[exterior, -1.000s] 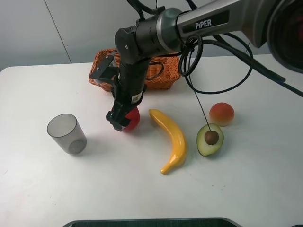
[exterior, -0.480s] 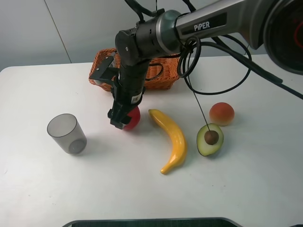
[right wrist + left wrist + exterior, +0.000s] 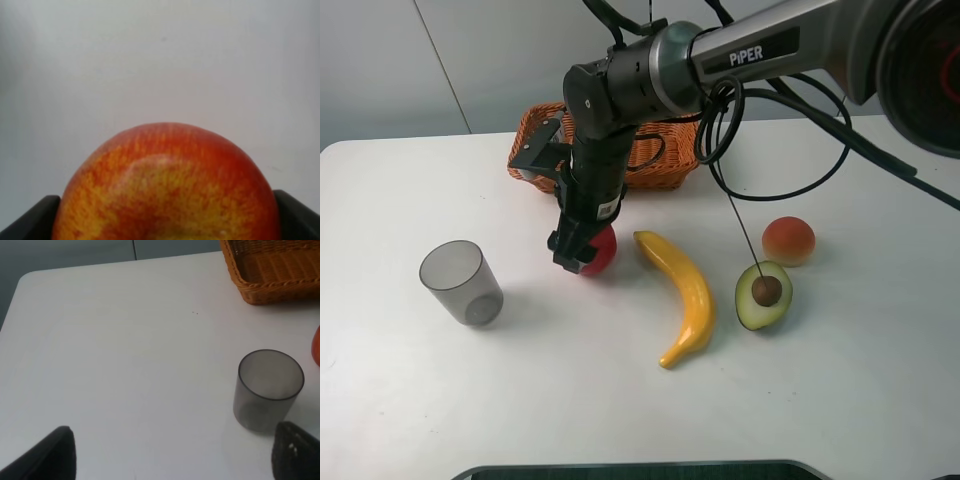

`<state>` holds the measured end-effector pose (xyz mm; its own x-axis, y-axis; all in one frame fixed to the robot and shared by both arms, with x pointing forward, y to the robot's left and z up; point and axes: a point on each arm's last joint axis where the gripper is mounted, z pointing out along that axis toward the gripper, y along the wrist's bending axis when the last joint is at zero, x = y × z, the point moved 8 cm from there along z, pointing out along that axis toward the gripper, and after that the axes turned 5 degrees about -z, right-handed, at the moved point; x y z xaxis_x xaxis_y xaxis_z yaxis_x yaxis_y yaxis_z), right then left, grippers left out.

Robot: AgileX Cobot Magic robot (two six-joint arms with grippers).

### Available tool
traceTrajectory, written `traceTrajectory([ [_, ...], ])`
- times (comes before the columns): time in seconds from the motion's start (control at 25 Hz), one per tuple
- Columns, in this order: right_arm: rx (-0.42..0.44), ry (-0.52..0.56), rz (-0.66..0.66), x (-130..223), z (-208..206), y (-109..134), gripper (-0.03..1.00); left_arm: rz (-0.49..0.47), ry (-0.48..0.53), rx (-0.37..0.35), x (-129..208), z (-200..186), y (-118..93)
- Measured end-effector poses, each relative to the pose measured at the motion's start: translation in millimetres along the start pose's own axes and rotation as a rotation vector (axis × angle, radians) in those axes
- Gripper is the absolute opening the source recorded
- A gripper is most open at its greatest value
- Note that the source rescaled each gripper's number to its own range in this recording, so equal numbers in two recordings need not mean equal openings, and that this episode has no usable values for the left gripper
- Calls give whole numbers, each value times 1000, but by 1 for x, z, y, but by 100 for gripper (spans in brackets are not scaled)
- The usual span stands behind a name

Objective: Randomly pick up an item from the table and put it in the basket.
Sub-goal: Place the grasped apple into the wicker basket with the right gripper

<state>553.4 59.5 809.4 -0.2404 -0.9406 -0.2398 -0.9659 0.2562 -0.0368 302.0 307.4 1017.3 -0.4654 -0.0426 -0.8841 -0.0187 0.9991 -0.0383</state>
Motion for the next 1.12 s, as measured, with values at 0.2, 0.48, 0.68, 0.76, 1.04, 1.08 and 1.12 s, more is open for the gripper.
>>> traceTrajectory([
  [0.2,-7,10,33,2,-2,1,4,0,0,0,0,0,0],
  [0.48,7,-33,197,-7,-51,2,4,0,0,0,0,0,0],
  [0.68,8,-58,401,-8,-88,-3,4,0,0,0,0,0,0],
  [0.76,13,-74,499,-9,-98,-13,4,0,0,0,0,0,0],
  [1.04,100,-147,816,-2,-124,-64,4,0,0,0,0,0,0],
  [1.08,124,-157,850,-1,-128,-72,4,0,0,0,0,0,0],
  [1.12,147,-175,879,-1,-132,-78,4,0,1,0,0,0,0],
])
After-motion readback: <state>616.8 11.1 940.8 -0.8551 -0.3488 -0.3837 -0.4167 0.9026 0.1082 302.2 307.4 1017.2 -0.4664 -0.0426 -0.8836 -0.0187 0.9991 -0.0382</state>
